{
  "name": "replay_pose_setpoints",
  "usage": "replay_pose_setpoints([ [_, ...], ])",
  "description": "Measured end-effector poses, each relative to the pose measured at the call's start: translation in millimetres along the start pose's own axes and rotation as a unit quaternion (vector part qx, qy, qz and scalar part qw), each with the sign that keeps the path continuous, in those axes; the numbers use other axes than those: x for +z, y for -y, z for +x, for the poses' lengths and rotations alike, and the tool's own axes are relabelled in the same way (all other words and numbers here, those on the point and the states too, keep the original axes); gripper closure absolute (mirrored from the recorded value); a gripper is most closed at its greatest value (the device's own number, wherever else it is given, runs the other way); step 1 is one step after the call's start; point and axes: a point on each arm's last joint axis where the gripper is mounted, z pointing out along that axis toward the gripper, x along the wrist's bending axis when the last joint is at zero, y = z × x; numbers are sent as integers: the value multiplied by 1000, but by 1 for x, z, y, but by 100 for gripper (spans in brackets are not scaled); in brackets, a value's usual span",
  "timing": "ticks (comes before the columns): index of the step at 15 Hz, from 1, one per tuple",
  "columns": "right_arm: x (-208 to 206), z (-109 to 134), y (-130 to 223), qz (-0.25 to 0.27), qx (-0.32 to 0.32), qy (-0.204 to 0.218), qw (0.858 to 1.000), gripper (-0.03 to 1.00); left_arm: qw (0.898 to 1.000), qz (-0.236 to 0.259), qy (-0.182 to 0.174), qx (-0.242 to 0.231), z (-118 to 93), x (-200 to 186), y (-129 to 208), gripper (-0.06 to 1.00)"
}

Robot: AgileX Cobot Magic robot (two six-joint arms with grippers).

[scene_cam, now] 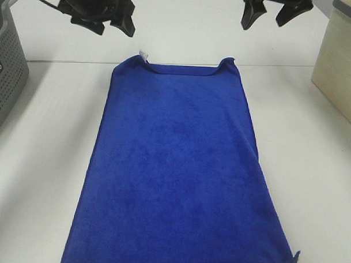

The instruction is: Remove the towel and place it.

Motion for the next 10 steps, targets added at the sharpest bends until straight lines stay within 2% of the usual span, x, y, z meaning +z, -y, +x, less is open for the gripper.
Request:
replay_pose_setpoints([
  [2, -45, 5, -4, -41, 1, 18, 999, 15, 999, -7, -35, 14, 0, -43, -10, 19],
  [4, -96, 9, -4, -87, 1, 27, 996, 15, 998, -24, -59, -2, 13, -93, -18, 19],
  [6, -141, 1, 2, -129, 22, 37, 991, 15, 994, -25, -93, -49, 53, -133, -15, 19],
  [8, -173, -26, 17, -147, 62, 60, 985, 15, 987, -25, -128, -91, 96, -163, -7, 19],
  [9, -186, -40, 28, -146, 83, 75, 983, 16, 984, -30, -142, -103, 111, -174, -4, 19],
  [10, -196, -47, 40, -142, 96, 84, 982, 18, 982, -33, -148, -109, 116, -180, -2, 19],
])
